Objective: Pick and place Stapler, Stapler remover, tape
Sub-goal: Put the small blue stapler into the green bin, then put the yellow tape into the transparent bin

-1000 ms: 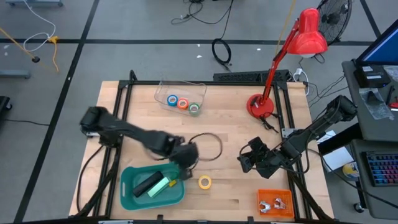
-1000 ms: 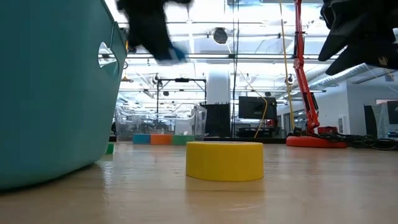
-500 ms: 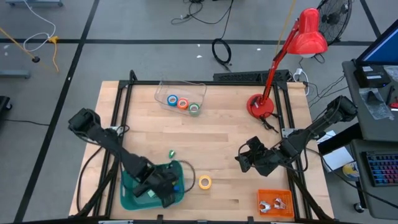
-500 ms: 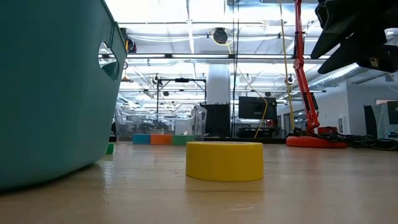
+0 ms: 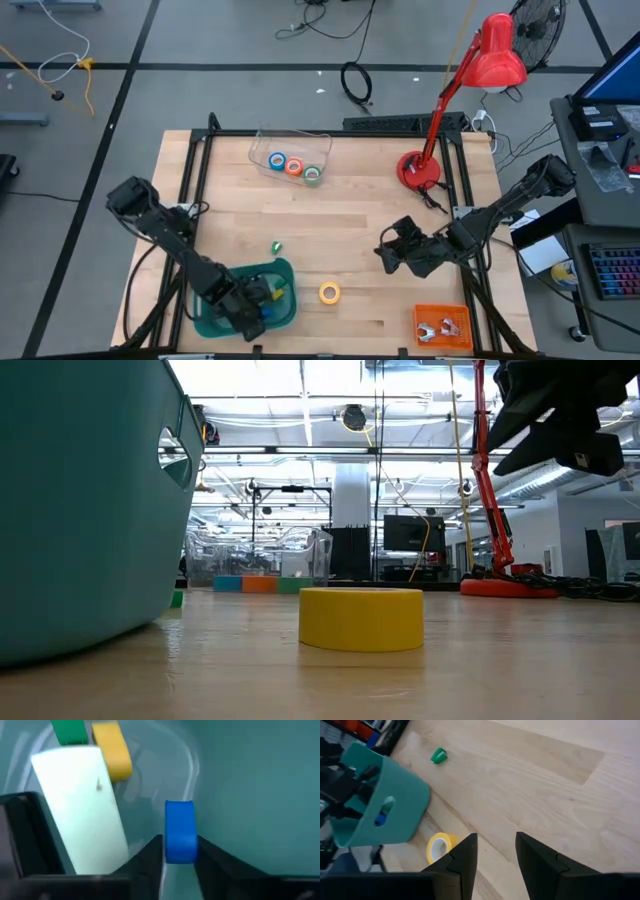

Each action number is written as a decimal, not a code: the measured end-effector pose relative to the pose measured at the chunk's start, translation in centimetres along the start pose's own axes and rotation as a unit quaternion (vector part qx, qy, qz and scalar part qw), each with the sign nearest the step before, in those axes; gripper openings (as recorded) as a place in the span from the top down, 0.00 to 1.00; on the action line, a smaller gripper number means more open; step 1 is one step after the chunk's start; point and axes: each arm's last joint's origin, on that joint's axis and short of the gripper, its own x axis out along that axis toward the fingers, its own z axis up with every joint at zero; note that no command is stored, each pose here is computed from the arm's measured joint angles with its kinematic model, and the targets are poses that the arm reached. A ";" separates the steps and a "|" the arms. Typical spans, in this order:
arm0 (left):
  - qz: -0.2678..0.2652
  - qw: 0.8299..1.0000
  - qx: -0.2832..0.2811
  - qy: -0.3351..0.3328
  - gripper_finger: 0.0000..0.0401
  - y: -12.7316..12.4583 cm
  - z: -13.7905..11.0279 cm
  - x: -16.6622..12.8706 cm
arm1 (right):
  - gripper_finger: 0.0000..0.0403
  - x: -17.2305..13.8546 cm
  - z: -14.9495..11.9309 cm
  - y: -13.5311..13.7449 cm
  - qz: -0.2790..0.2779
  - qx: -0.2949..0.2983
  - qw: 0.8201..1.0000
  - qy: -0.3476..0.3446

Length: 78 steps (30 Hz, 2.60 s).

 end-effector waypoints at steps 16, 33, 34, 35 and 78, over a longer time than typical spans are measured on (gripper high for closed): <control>0.004 0.997 -0.025 -0.075 0.45 1.1 2.1 -6.6 | 0.68 0.0 0.6 1.6 0.073 0.001 0.997 -0.017; 0.034 0.973 0.057 -0.222 0.71 0.0 9.4 -16.2 | 0.68 8.6 -0.8 6.0 0.046 -0.096 0.985 0.138; 0.035 0.973 0.057 -0.221 0.71 0.0 9.4 -16.2 | 0.68 9.6 -1.0 6.2 0.029 -0.106 0.981 0.157; 0.036 0.973 0.057 -0.219 0.71 0.0 9.3 -16.2 | 0.68 10.5 -1.2 6.3 0.016 -0.117 0.977 0.176; 0.086 0.974 0.030 -0.209 0.71 0.4 7.7 -16.0 | 0.71 18.7 -4.9 5.8 -0.042 -0.163 0.957 0.238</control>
